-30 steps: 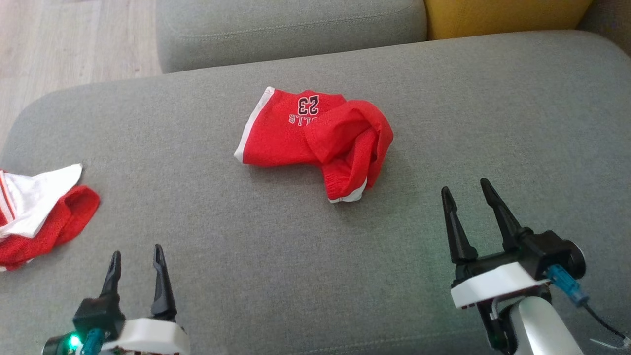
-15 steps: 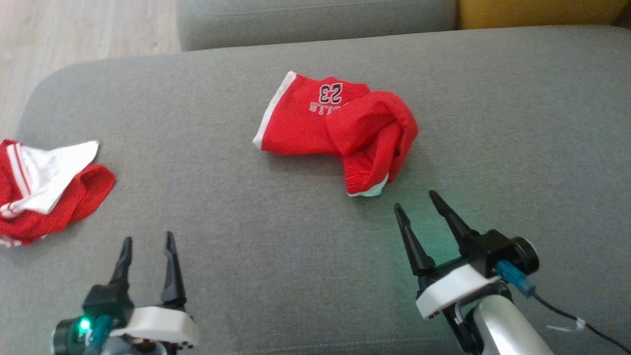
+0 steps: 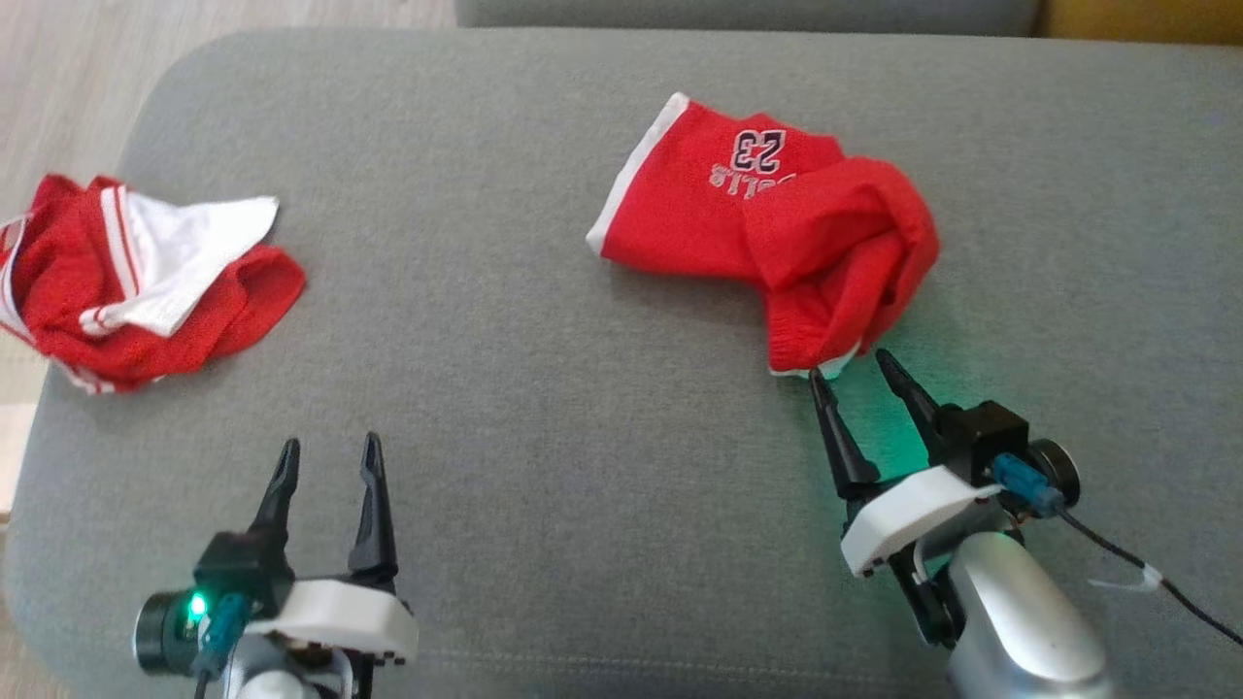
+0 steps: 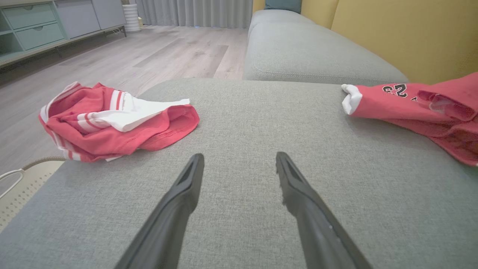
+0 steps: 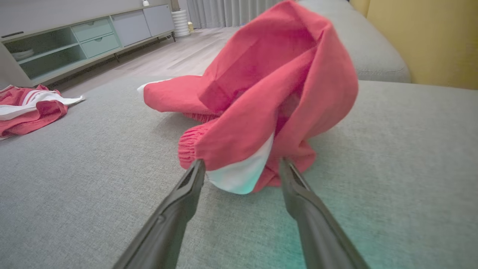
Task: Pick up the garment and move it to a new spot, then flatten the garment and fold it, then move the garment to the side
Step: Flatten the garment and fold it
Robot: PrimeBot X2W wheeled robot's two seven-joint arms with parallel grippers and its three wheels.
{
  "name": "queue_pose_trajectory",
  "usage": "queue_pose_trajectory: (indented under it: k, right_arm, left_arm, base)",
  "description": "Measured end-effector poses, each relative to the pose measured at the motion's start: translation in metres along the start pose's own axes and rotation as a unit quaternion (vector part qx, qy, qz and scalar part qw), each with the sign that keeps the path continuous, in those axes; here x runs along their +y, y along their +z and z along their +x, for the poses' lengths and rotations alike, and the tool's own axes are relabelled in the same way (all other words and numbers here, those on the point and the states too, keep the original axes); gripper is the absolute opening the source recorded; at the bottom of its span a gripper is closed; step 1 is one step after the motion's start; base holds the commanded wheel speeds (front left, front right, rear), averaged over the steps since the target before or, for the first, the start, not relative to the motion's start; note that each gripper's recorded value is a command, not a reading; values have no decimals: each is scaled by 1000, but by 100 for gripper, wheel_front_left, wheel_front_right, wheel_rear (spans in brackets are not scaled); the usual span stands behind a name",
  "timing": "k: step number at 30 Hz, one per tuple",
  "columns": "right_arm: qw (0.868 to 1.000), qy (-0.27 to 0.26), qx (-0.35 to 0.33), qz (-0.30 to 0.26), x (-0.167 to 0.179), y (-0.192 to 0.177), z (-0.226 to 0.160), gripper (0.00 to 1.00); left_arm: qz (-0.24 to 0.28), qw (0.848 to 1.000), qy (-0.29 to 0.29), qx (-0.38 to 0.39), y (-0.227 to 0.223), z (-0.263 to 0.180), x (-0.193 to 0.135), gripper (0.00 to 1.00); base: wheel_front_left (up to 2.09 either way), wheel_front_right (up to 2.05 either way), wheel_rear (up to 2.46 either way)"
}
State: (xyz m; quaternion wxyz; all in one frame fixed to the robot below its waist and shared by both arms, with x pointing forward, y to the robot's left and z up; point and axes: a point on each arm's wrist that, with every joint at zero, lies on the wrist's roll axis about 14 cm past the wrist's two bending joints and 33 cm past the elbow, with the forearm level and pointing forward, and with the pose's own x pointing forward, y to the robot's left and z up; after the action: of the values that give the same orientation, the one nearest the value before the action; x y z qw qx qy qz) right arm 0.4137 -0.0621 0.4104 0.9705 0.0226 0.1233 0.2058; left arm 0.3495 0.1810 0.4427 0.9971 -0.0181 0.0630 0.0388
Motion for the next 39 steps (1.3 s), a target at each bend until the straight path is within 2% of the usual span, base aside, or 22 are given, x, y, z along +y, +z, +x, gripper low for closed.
queue_pose_trajectory:
  k: [2,3,4,5,6,14,17,20,23,24,30,34,37,39]
  right_arm:
    - [1000,6,8,1,3,-5,6,100]
    - [1000,9,12,1,4,-7,8,86]
    - [1000,11,15,0,5,-8,11,47]
    - [1000,13,18,3,5,-10,13,2]
    - [1000,14,19,7,6,-10,15,0]
    - [1000,6,-3,23,1,5,19,0]
    - [999,1,-39,31,-2,27,18,0]
    - [994,-13,-99,46,-12,65,13,0]
    - [984,-42,-167,51,-33,108,-1,0]
    - [974,-64,-211,50,-50,135,-15,0]
    - [941,-108,-320,-7,-90,213,-63,0]
    - [922,-86,-376,-37,-78,260,-67,0]
    - [919,-50,-387,-52,-51,273,-52,0]
    - [923,-24,-382,-50,-29,270,-39,0]
  left_arm:
    - [0,1000,2,0,0,2,2,100]
    - [0,1000,2,0,0,3,2,100]
    - [0,1000,3,0,0,4,3,100]
    - [0,1000,2,1,0,4,2,100]
    - [-1,1000,2,2,0,5,2,100]
    - [-5,1000,-7,1,0,8,-4,100]
    - [-6,1000,-17,-2,2,10,-10,100]
    - [-7,1000,-30,-6,4,12,-19,100]
    - [-13,999,-46,-12,8,14,-30,100]
    - [-15,998,-57,-16,11,16,-37,100]
    - [-21,995,-95,-23,16,14,-63,100]
    - [-29,995,-95,-20,15,10,-64,100]
    - [-31,996,-85,-15,12,6,-58,100]
    - [-31,996,-77,-13,11,2,-53,100]
  base:
    - [0,0,0]
    - [0,0,0]
    - [0,0,0]
    - [0,0,0]
    - [0,0,0]
    - [0,0,0]
    - [0,0,0]
    - [0,0,0]
    - [0,0,0]
    - [0,0,0]
    - [0,0,0]
    - [0,0,0]
    - [0,0,0]
    - [0,0,0]
